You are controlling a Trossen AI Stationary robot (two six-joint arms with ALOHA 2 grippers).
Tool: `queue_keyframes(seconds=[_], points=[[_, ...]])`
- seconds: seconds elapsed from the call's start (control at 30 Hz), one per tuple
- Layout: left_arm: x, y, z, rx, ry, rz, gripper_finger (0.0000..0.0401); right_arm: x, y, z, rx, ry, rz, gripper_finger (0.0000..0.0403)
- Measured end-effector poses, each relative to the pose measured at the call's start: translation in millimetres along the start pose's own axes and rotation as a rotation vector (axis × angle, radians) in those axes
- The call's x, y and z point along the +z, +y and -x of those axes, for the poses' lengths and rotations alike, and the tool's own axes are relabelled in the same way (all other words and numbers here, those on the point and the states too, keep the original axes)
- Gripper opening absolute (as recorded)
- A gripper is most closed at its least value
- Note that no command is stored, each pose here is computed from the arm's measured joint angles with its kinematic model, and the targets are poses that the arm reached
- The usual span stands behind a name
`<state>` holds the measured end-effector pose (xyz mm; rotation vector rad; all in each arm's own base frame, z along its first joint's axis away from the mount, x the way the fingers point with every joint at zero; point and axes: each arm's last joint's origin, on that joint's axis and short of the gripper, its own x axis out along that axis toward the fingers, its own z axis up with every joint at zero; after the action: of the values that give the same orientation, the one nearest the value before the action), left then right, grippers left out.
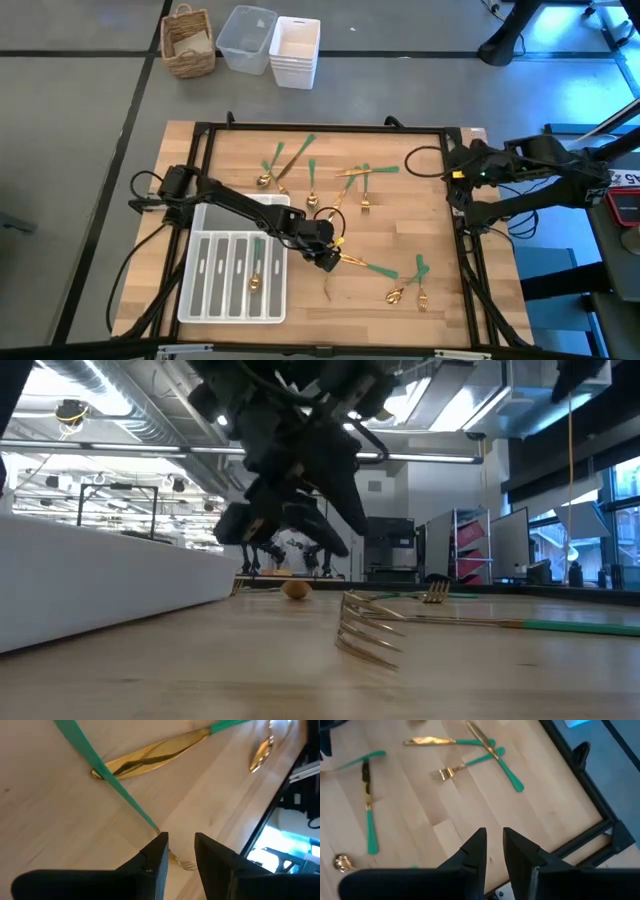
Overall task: Sort silverware
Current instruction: Put the green fork on the silverware tray
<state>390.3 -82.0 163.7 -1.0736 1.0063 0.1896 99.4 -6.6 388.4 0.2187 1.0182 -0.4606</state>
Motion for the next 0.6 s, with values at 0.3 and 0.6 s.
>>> queue_keyframes(seconds=[0.3, 0.6], points=[[15, -18, 4, -0.165, -0.196, -0.072, 0.0088, -10, 4, -26, -0.014, 0.069, 0.019, 0.0065], [8, -23, 4, -0.15, -0.117, -0.002, 0.0088, -11, 5, -29, -0.017, 0.08, 0.087, 0.0065]])
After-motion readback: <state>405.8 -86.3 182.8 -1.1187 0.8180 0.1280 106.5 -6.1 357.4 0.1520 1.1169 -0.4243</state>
